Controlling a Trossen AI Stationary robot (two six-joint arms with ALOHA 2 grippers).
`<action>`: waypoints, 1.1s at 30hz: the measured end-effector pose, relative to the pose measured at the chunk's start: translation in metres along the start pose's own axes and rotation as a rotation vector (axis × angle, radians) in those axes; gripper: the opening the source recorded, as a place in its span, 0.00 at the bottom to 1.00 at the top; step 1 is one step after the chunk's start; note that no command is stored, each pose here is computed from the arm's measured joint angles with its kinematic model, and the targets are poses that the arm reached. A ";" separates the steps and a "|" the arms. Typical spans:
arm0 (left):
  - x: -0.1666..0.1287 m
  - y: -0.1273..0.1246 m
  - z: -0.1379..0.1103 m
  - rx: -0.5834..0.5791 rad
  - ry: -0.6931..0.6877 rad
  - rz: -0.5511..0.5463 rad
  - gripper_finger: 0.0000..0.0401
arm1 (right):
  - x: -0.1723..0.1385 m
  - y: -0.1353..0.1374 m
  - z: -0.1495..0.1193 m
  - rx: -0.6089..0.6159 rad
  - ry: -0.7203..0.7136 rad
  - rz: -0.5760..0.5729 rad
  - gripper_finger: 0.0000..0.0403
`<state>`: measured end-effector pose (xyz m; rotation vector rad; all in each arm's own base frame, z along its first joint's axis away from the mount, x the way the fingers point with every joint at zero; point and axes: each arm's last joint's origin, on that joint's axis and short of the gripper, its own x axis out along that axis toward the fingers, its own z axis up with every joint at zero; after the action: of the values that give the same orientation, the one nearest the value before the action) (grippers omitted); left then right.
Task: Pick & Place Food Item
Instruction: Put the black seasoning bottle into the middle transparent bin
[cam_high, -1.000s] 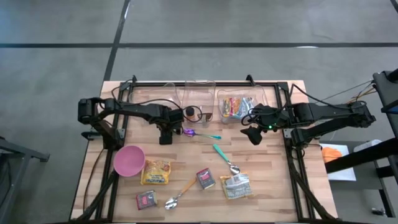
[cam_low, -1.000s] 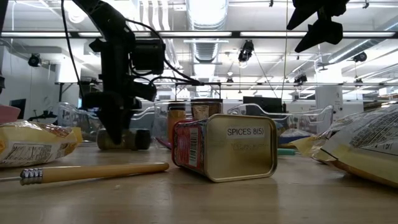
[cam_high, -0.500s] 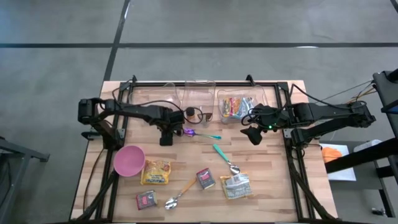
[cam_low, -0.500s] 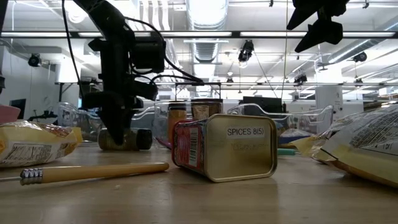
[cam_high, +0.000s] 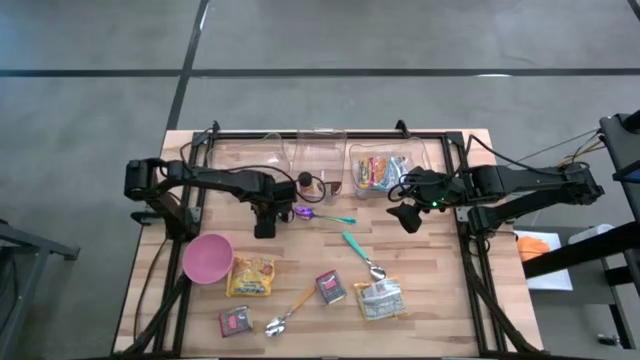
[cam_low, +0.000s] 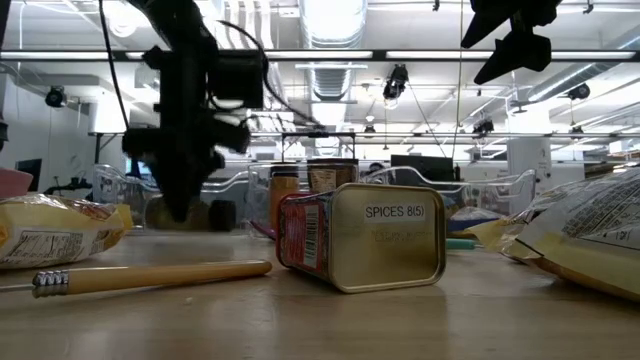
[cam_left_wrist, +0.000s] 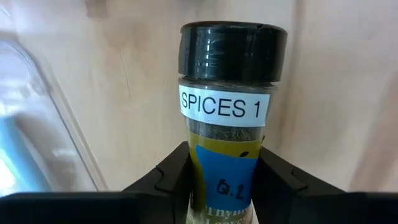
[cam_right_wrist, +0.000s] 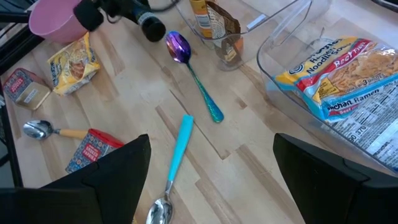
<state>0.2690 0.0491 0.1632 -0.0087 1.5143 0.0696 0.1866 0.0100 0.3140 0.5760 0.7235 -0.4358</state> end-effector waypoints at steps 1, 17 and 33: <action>-0.005 0.000 0.001 -0.005 -0.012 -0.007 0.33 | 0.000 0.000 0.000 -0.002 0.000 0.000 0.83; -0.092 -0.003 0.012 -0.167 -0.365 -0.266 0.33 | -0.003 0.017 0.018 -0.081 -0.173 0.185 0.83; -0.143 0.002 0.042 -0.307 -0.858 -0.348 0.33 | 0.022 0.039 0.049 -0.026 -0.335 0.237 0.83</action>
<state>0.3028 0.0469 0.3085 -0.4349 0.6190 0.0188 0.2470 0.0046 0.3413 0.5405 0.3351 -0.2918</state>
